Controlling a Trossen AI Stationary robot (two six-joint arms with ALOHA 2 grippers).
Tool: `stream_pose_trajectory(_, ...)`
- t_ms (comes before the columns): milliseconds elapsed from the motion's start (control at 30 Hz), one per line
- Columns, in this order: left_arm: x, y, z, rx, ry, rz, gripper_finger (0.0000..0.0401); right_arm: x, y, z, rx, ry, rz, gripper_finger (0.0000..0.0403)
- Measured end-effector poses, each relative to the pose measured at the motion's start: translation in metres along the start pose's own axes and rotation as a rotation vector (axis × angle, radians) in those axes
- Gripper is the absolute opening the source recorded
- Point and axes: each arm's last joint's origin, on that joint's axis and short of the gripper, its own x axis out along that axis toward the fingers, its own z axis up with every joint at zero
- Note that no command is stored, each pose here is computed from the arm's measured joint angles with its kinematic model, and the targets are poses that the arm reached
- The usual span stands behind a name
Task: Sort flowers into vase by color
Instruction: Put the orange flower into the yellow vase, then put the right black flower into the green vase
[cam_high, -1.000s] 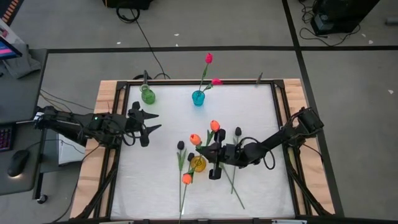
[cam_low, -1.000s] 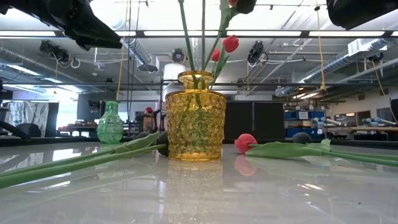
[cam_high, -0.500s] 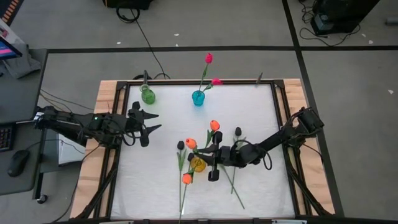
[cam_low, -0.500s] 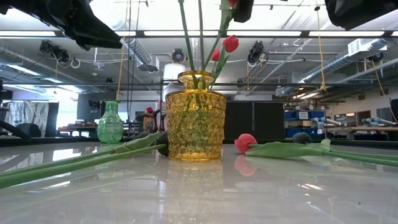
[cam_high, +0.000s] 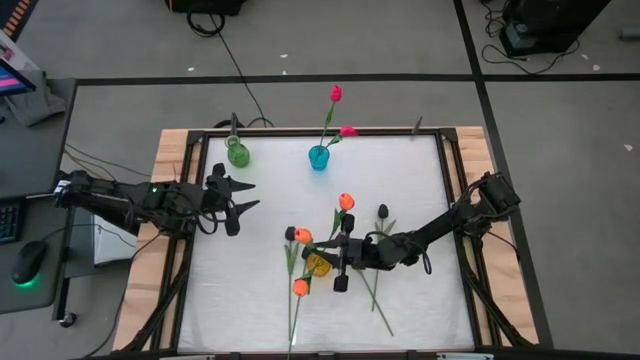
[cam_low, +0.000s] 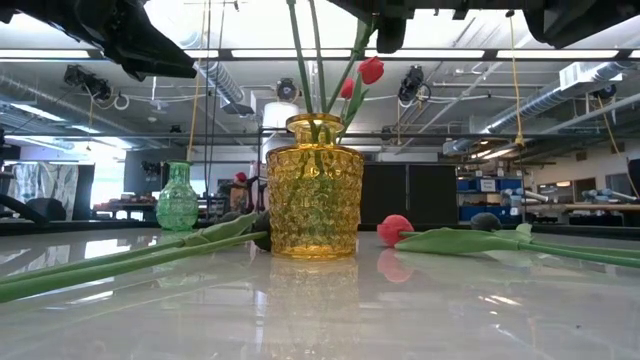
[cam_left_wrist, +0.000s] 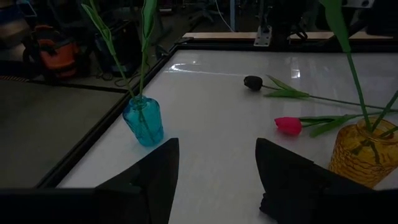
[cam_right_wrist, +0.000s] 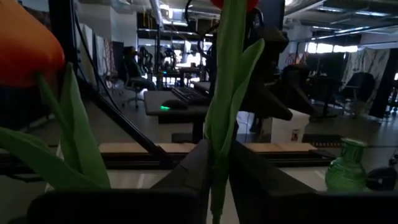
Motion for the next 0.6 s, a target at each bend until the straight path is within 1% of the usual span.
stream_pose_trajectory(333, 0.000, 0.000, 0.000, 0.000, 0.000, 0.000, 0.0217, -0.001, 0.002, 0.000, -0.005, 0.003, 0.006, 0.0144)
stream_pose_trajectory(433, 0.000, 0.000, 0.000, 0.000, 0.000, 0.000, 0.0217, -0.003, 0.006, 0.001, -0.025, 0.002, 0.018, 0.0156)
stream_pose_trajectory(600, 0.000, 0.000, 0.000, 0.000, 0.000, 0.000, 0.0217, -0.009, 0.011, 0.010, -0.046, -0.015, 0.034, 0.0158)
